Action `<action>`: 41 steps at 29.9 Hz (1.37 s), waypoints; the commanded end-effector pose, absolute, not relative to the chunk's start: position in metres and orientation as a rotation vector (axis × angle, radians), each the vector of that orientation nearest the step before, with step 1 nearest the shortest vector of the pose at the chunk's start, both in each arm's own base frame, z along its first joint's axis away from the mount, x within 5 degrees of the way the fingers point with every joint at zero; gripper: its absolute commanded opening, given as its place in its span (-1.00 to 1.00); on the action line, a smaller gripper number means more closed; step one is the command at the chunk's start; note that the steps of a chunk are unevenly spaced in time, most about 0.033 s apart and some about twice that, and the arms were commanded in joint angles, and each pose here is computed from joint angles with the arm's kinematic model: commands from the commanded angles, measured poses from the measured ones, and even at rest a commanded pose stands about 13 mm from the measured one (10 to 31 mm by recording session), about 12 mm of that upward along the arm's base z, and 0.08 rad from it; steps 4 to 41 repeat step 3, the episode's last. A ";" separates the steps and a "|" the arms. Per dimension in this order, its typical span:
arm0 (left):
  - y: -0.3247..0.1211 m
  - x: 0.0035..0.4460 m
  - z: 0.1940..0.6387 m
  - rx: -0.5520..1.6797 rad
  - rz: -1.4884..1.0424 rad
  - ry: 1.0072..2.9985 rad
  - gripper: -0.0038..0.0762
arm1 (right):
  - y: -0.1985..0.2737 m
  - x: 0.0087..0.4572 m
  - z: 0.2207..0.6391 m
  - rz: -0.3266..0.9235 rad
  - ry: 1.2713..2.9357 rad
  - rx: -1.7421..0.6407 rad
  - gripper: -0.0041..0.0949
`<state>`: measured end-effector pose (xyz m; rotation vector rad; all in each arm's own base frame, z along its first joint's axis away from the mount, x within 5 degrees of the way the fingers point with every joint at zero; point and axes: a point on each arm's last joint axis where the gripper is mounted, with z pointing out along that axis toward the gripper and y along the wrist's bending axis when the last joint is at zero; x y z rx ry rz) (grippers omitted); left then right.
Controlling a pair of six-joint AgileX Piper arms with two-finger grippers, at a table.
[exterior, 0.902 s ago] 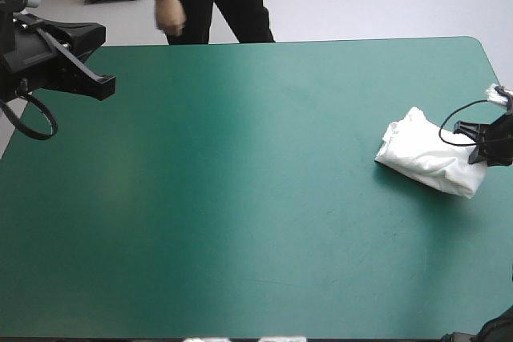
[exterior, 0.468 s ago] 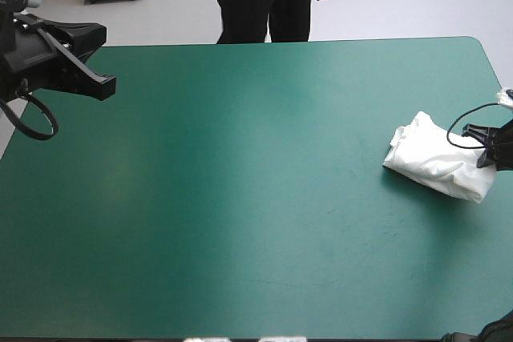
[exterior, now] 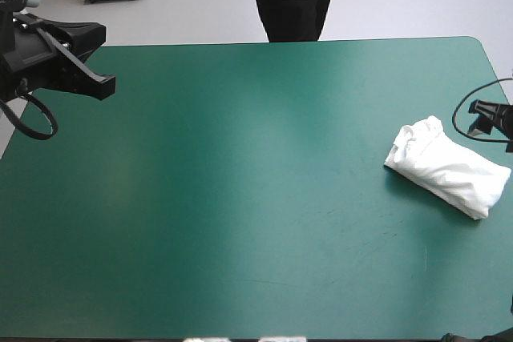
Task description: Fold the cloth
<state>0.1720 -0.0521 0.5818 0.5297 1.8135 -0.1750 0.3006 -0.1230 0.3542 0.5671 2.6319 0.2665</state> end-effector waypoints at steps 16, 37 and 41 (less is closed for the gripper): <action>-0.053 0.169 0.595 0.488 -0.215 1.697 -0.93 | -0.100 0.290 0.419 0.433 2.376 0.405 0.39; -0.053 0.169 0.595 0.488 -0.215 1.697 -0.93 | -0.100 0.290 0.419 0.433 2.376 0.405 0.39; -0.053 0.169 0.595 0.488 -0.215 1.697 -0.93 | -0.100 0.290 0.419 0.433 2.376 0.405 0.39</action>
